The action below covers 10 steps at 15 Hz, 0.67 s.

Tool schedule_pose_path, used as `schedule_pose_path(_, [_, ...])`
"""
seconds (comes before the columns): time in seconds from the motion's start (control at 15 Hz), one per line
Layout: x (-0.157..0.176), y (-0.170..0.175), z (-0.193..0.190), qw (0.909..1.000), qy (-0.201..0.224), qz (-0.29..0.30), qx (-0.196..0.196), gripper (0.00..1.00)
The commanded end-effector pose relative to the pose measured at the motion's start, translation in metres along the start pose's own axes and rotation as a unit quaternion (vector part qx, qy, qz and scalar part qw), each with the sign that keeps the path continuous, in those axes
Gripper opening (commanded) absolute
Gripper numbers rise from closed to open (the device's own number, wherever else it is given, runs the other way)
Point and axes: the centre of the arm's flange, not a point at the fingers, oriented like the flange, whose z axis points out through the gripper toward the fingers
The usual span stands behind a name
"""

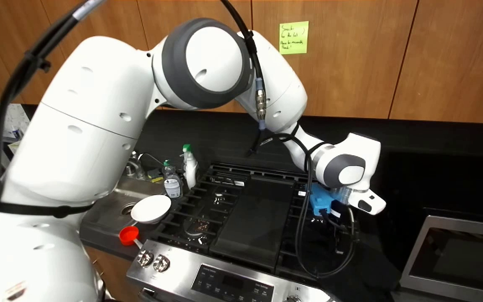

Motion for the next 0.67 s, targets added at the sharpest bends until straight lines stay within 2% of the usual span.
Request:
schedule_pose_path(0.0, [0.000, -0.006, -0.003, 0.9998, 0.017, 0.003, 0.001, 1.00])
schedule_pose_path(0.27, [-0.001, -0.012, -0.006, 0.9995, 0.030, 0.006, 0.002, 1.00])
schedule_pose_path(0.6, [-0.003, -0.009, 0.045, 0.9996, -0.007, -0.004, -0.026, 1.00])
